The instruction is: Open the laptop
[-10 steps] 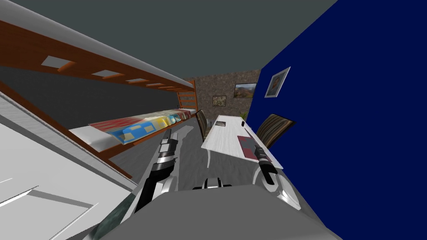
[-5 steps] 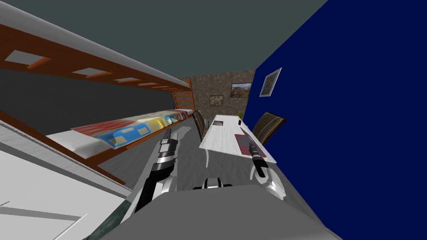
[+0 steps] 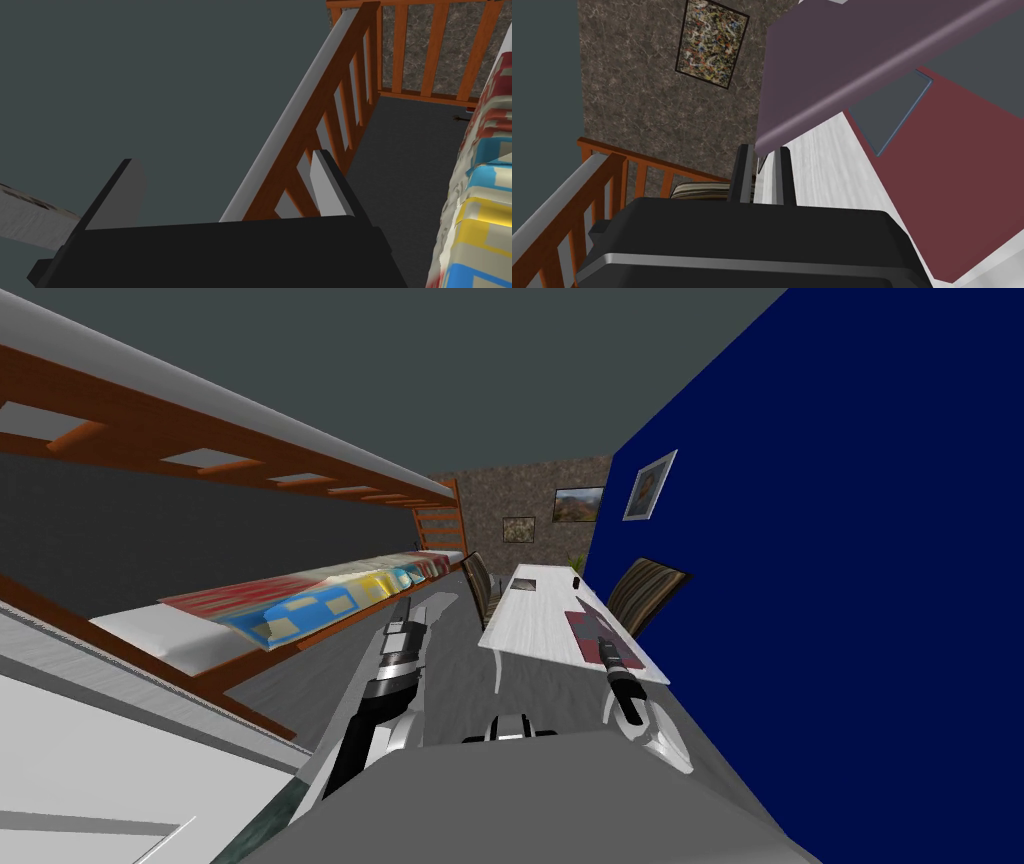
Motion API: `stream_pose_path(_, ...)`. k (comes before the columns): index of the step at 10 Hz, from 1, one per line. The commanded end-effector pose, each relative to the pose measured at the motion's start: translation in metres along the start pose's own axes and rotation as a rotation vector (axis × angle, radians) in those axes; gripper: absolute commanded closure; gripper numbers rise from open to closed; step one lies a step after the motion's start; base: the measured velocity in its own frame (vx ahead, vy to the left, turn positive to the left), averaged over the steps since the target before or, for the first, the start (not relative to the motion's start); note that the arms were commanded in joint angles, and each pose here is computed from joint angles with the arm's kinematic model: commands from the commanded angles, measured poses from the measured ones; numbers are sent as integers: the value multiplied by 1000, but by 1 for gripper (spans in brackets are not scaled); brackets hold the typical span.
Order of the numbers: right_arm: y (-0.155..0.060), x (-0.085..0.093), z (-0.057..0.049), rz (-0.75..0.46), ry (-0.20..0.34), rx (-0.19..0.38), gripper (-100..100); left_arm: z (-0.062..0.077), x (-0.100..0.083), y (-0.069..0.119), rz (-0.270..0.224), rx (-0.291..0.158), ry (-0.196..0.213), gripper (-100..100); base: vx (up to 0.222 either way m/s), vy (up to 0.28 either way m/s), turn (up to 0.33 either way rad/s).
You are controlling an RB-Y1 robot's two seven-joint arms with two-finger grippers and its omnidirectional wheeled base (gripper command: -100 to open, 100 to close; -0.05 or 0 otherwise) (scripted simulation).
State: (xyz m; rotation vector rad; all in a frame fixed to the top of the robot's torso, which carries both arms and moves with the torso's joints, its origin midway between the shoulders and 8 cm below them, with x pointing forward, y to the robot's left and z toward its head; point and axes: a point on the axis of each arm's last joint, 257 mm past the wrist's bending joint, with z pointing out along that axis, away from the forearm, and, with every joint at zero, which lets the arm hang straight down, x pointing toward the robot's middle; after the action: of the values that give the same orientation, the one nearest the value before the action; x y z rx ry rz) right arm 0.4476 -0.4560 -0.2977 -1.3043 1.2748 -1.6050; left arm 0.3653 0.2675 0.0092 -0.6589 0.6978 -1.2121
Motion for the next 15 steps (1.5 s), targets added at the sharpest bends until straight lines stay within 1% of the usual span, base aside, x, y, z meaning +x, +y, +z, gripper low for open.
stream_pose_path(1,21,5,-20,-51,-13,-12,100,0,0,0,0,0,0,0,107,38,-36)
stream_pose_path(2,19,3,-20,-75,-20,-3,100,0,0,0,0,0,0,0,85,34,-26)
stream_pose_path(3,33,8,-32,-84,-19,-17,100,0,0,0,0,0,0,0,81,32,-13)
stream_pose_path(4,16,15,-12,-74,-19,-10,-100,0,0,0,0,0,0,0,-6,58,44)
stream_pose_path(5,16,15,-12,-74,-19,-10,-100,0,0,0,0,0,0,0,-61,41,28)
stream_pose_path(8,4,33,5,-77,-12,-13,-100,0,0,0,0,0,0,0,-63,34,31)
stream_pose_path(9,4,33,5,-77,-12,-13,-100,0,0,0,0,0,0,0,-35,38,5)
stream_pose_path(14,-21,64,33,-83,10,-14,-100,0,0,0,0,0,0,0,-49,44,32)
stream_pose_path(15,-16,59,31,-81,6,-18,-100,0,0,0,0,0,0,0,-25,26,6)
